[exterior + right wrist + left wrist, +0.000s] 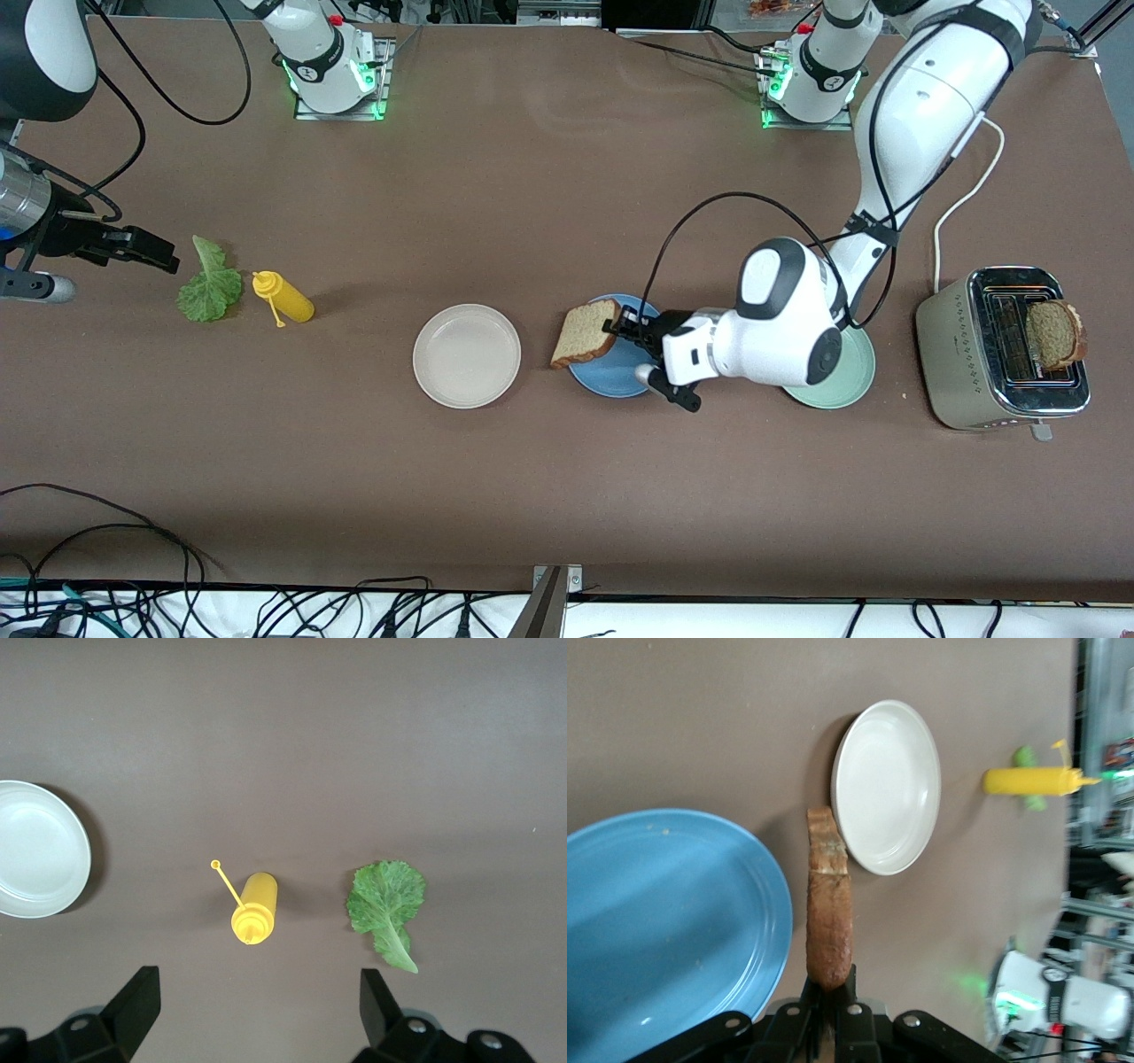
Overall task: Make sandwich in blue plate with both arms
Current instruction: 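Lift the bread slice with the left gripper and carry it to the blue plate, then lower the bread onto the blue plate and open the left gripper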
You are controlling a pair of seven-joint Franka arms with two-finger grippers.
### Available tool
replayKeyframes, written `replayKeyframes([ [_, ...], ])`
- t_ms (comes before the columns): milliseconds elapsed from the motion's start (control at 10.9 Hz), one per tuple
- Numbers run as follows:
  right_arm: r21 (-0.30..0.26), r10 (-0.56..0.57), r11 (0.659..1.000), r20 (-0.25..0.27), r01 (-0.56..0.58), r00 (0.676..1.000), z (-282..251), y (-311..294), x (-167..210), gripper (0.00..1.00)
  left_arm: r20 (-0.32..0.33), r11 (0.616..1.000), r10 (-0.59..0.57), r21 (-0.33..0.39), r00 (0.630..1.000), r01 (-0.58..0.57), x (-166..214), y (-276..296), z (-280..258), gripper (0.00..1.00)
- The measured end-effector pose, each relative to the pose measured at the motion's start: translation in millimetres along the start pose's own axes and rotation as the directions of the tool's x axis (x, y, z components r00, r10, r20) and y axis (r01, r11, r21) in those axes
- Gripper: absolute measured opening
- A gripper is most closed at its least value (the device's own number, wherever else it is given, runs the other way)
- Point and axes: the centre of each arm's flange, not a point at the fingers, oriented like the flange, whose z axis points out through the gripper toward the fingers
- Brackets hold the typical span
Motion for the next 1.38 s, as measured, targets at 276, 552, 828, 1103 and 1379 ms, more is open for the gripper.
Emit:
replayKeyframes([
  [276,0.0,0.0,1.0,0.0,0.0,1.0,0,0,0,1.0,-0.027,0.998,0.025,-0.063,0.999,-0.027,2,-45,-4,0.08],
  [552,0.0,0.0,1.0,0.0,0.0,1.0,0,0,0,1.0,-0.026,0.996,0.066,-0.061,0.997,-0.068,0,-74,0,0.08],
  [828,0.0,0.0,1.0,0.0,0.0,1.0,0,0,0,1.0,-0.004,0.991,0.107,-0.077,0.994,-0.107,-6,-94,18,0.08],
  [1103,0.0,0.0,1.0,0.0,0.0,1.0,0,0,0,1.0,0.02,0.992,0.099,-0.084,0.995,-0.097,-14,-100,29,0.11],
  [1379,0.0,0.0,1.0,0.0,0.0,1.0,0,0,0,1.0,0.023,0.993,0.091,-0.083,0.996,-0.089,-16,-108,28,0.26],
])
